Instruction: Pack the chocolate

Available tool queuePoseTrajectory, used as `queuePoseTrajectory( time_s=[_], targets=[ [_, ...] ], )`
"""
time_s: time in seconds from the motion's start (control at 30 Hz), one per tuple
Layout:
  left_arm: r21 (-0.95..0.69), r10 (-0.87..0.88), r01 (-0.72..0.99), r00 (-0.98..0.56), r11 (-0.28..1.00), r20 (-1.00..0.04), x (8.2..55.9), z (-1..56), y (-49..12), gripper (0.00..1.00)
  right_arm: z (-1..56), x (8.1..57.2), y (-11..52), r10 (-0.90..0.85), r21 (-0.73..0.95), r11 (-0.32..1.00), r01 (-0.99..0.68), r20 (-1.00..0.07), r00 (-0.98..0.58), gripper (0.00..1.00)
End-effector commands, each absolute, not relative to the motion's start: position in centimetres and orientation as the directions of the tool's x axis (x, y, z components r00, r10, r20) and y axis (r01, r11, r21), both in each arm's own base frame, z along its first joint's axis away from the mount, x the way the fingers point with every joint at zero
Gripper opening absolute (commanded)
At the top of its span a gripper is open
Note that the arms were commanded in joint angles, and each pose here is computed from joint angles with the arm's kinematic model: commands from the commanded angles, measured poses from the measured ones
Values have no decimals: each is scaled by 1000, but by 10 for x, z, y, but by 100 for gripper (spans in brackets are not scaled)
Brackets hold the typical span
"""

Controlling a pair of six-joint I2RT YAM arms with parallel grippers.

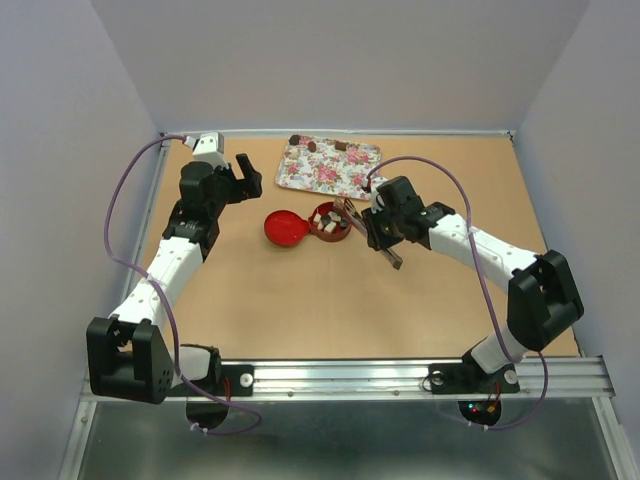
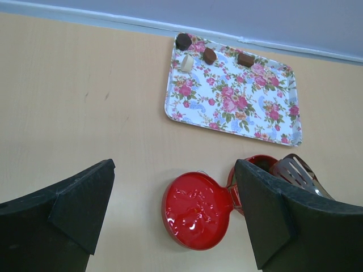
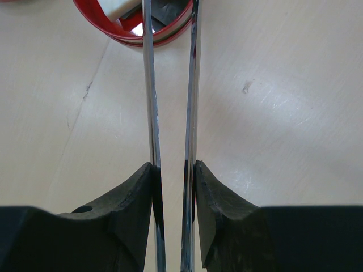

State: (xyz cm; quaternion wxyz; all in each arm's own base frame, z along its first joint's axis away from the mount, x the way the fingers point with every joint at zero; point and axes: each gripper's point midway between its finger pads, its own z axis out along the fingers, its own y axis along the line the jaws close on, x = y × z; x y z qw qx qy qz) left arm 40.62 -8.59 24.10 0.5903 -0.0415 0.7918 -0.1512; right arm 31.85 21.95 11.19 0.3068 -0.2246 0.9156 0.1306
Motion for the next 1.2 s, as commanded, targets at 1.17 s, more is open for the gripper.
queuePoseTrajectory(
  time_s=[1.17],
  targets=[
    [-295,-265,141,-198,945,-944,409,287,-85,99,204,359,219,-264,6,903,-429,-782,-565,46]
  ],
)
